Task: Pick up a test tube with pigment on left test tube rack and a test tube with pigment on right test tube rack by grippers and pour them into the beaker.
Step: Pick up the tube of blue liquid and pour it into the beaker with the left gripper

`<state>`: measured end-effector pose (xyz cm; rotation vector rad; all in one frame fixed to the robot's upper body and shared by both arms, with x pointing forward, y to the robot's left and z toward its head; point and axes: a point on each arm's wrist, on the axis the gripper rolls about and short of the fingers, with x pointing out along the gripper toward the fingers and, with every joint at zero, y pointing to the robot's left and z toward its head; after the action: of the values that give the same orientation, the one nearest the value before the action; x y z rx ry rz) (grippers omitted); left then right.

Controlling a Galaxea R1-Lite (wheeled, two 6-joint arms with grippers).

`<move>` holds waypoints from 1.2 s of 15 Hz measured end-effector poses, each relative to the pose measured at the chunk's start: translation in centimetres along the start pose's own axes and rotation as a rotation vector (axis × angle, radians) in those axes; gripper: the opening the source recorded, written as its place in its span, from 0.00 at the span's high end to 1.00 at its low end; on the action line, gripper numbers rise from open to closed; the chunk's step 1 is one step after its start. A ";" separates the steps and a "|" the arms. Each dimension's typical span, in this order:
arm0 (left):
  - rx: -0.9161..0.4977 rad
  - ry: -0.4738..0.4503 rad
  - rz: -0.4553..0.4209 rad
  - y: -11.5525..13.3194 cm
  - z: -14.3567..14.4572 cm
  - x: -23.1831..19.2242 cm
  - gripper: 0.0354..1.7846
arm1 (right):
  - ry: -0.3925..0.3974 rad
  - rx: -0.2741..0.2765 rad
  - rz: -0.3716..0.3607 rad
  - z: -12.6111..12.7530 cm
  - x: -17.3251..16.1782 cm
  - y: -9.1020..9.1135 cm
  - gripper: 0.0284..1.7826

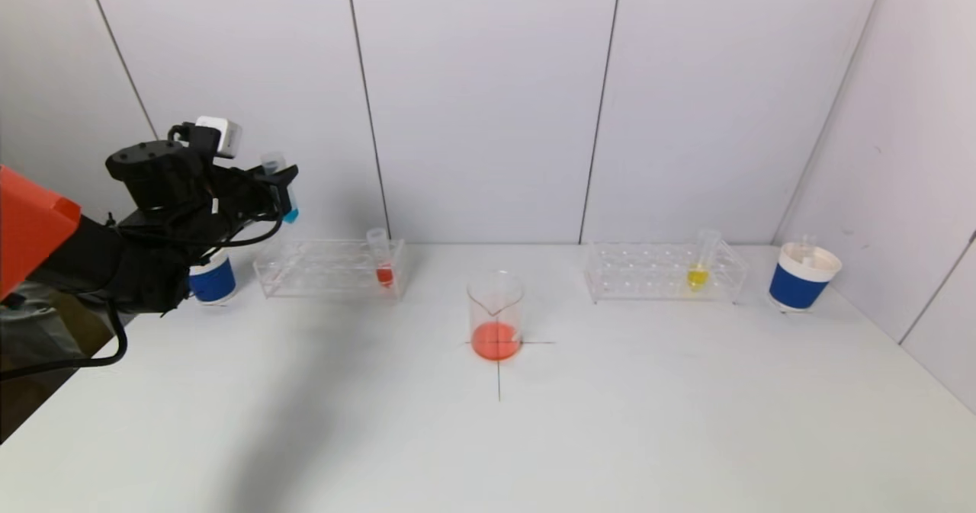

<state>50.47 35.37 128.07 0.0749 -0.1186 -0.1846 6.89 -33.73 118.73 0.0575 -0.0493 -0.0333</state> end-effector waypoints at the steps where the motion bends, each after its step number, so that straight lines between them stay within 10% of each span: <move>1: 0.000 -0.002 -0.008 -0.3 0.9 0.0 0.76 | 0.000 0.000 0.000 0.0 0.0 0.0 0.01; 18: 0.151 -0.063 -0.206 -8.3 9.1 -0.6 0.76 | 0.000 0.000 0.000 0.0 0.0 0.0 0.01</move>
<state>47.31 26.79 136.28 0.2323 -0.1882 -0.3836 6.89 -33.73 118.73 0.0571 -0.0493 -0.0337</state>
